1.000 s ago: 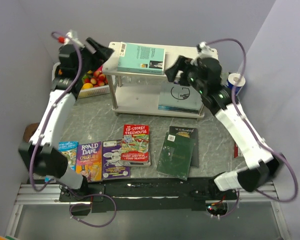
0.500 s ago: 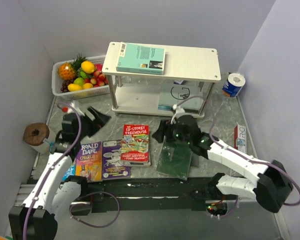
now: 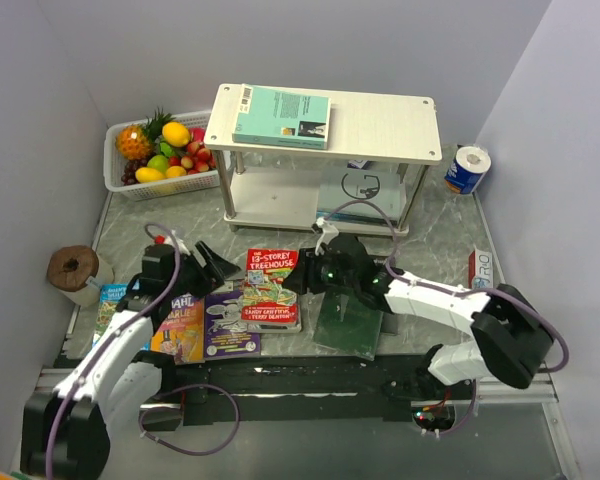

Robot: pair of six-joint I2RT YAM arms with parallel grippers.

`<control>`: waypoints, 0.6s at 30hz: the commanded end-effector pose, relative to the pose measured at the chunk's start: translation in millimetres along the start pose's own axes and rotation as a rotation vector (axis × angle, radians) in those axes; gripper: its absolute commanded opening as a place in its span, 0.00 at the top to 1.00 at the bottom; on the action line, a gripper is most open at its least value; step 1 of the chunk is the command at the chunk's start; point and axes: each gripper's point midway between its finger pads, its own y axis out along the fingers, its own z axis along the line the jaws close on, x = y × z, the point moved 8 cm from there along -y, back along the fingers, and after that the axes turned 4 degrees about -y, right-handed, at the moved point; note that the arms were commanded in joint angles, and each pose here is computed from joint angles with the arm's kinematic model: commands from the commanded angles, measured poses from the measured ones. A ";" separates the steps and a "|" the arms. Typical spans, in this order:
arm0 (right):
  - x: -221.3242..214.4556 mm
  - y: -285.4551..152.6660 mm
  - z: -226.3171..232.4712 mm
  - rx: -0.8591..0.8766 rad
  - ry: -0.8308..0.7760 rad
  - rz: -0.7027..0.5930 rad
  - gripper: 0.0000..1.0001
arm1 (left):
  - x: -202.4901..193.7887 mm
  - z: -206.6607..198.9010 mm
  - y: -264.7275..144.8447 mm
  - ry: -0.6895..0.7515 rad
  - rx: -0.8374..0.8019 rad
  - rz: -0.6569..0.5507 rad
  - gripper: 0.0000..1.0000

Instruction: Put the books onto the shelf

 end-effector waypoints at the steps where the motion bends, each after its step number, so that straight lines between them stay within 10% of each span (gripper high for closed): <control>1: 7.9 17.1 4.1 0.020 0.008 -0.001 0.50 | -18.5 2.2 14.2 -0.034 -0.053 0.133 0.22; 14: -44.5 48.1 -38.5 -0.134 0.071 0.238 0.58 | -46.3 2.1 44.3 -0.007 -0.090 0.264 0.29; 18: -47.3 45.4 -40.7 -0.139 0.076 0.242 0.58 | -49.5 -2.3 43.4 -0.001 -0.164 0.294 0.65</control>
